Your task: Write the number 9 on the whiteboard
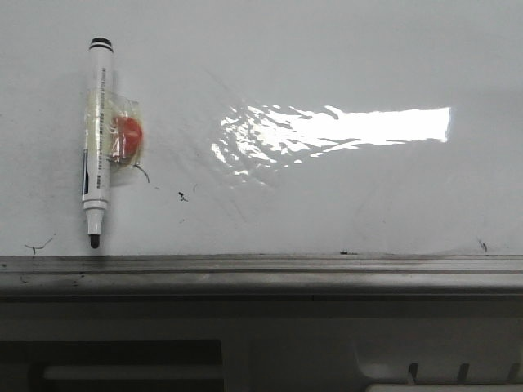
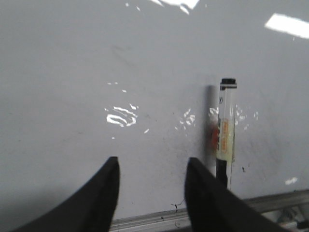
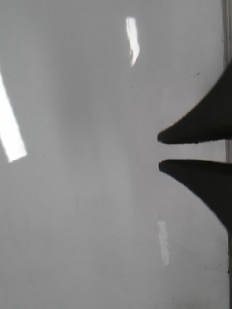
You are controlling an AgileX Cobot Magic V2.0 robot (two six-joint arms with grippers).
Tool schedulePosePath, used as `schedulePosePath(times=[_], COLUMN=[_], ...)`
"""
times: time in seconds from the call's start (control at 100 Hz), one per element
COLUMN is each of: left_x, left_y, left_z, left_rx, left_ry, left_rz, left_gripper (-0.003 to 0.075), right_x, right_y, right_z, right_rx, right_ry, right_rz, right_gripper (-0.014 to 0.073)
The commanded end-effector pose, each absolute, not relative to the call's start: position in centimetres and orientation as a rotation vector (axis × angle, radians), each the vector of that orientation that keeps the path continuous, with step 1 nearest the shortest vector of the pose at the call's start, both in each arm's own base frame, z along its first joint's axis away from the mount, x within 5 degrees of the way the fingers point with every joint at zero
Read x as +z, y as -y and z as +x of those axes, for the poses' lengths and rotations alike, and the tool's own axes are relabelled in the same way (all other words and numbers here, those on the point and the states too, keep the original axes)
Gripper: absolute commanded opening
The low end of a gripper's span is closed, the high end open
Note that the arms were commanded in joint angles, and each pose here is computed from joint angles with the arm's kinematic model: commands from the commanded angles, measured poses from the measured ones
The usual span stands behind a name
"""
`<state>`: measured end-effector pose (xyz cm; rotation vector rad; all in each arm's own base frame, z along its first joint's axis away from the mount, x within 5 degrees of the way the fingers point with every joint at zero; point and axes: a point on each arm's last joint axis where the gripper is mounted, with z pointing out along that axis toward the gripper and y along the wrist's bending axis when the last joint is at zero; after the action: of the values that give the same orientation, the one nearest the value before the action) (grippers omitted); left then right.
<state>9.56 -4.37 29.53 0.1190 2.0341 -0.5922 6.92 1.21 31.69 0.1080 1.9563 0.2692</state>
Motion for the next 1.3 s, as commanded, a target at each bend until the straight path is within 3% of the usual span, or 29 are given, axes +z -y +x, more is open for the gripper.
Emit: schedulePosePath(times=[0.0, 0.13, 0.43, 0.7, 0.8, 0.98, 1.14, 1.29], left_x=[30.7, 29.7, 28.0, 25.7, 25.2, 24.5, 25.0, 26.3], left_y=[5.3, 6.9, 10.5, 13.7, 14.0, 14.1, 14.5, 15.0], left_z=[10.7, 11.4, 14.5, 15.7, 16.2, 17.0, 16.5, 14.1], left_rx=[-0.668, -0.772, -0.870, -0.824, -0.790, -0.744, -0.796, -0.839], left_ry=[-2.034, -2.101, -2.134, -2.190, -2.195, -2.200, -2.221, -2.132], left_rz=[0.182, 0.282, 0.221, 0.277, 0.262, 0.226, 0.294, 0.693], left_gripper=[0.0439, 0.0376, 0.0375, 0.0364, 0.0280, -0.0018, -0.0018, -0.0018], right_x=[33.8, 34.3, 34.4, 34.5, 34.5, 34.8, 35.0, 35.4], right_y=[-1.1, -1.1, -1.4, -1.4, -1.4, -1.6, -2.2, -4.6], right_z=[7.9, 8.2, 8.2, 8.2, 8.2, 8.3, 8.1, 7.2], right_rx=[0.238, 0.258, 0.303, 0.302, 0.307, 0.359, 0.396, 0.491], right_ry=[-1.900, -1.841, -1.831, -1.823, -1.823, -1.791, -1.780, -1.779], right_rz=[0.095, 0.110, 0.094, 0.094, 0.096, 0.118, 0.025, -0.379], right_gripper=[0.0389, 0.0437, 0.0437, 0.0437, 0.0437, 0.0437, 0.0436, 0.0436])
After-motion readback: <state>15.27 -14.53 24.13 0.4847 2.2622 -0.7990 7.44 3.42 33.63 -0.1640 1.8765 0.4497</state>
